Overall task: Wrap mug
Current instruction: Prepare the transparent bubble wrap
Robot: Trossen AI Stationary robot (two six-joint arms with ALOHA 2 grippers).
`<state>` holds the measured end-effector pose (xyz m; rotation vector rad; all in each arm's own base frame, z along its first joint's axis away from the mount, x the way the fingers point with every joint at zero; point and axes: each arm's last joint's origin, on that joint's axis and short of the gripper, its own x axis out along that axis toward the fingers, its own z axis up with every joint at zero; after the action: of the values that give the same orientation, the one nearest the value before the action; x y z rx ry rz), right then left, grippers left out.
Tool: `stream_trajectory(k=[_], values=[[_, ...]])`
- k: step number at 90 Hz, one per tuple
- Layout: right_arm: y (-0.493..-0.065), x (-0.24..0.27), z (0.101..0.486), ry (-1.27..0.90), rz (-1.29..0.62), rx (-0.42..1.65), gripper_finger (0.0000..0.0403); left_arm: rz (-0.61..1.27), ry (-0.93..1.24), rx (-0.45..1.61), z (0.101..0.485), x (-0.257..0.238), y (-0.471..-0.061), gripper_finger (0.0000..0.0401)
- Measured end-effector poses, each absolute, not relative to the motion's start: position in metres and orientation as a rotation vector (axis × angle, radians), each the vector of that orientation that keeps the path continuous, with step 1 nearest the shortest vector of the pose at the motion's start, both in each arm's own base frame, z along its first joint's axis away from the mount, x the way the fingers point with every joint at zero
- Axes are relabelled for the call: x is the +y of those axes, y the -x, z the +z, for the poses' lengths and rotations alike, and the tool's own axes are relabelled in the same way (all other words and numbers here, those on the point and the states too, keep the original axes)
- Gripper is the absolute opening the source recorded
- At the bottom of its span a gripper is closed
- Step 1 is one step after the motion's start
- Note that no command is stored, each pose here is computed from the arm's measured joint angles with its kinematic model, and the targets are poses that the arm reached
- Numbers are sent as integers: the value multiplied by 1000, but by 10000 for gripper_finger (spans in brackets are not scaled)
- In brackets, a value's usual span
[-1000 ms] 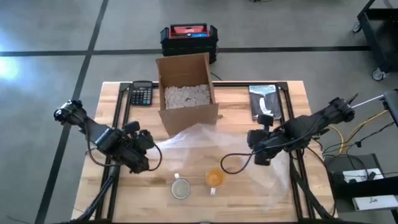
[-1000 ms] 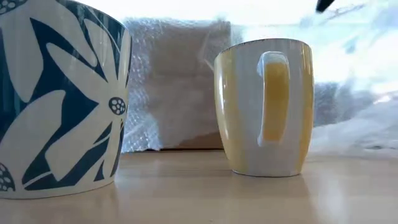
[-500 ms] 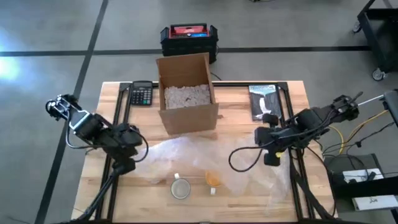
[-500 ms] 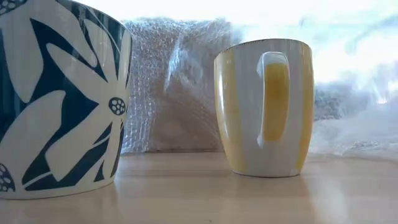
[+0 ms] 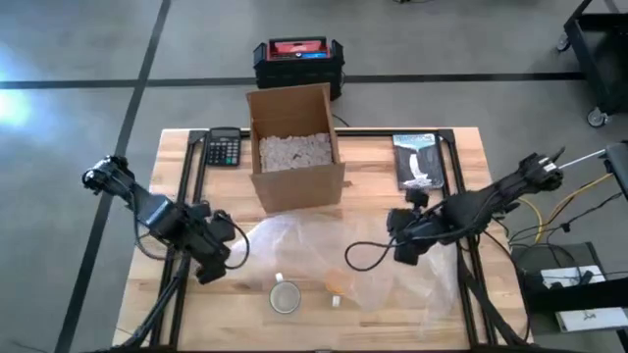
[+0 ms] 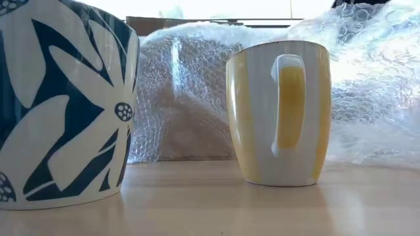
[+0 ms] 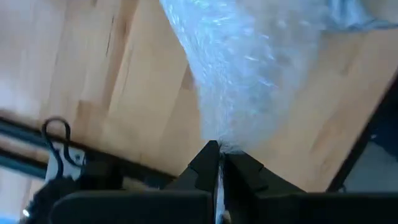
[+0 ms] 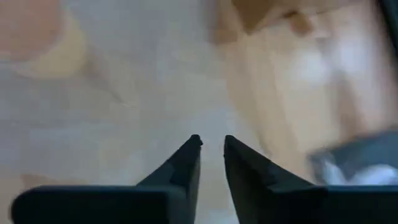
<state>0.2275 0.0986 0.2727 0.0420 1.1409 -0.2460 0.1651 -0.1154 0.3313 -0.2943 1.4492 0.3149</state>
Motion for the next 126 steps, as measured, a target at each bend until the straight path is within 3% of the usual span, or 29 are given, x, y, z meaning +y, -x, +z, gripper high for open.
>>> stream_trajectory(k=[13, 34, 46, 56, 72, 103, 126], values=[[-235, 105, 249, -113, -132, 1084, 126, 382, 332, 1536, 305, -120, -160, 50], [-242, 111, 249, -194, -3, 1045, 175, 322, 449, 1597, 285, -125, -158, 172], [-255, 130, 272, -266, 202, 875, 182, 270, 453, 1474, 289, -130, -160, 230], [-268, 158, 273, -227, 374, 711, 183, 209, 437, 1284, 295, -139, -163, 256], [-288, 189, 240, -154, 408, 800, 183, 168, 390, 1093, 294, -153, -166, 256], [-339, 221, 214, 69, 223, 1103, 183, 116, 334, 1062, 266, -158, -169, 204], [-357, 228, 195, 166, 122, 1181, 183, 123, 295, 1081, 256, -156, -166, 183]])
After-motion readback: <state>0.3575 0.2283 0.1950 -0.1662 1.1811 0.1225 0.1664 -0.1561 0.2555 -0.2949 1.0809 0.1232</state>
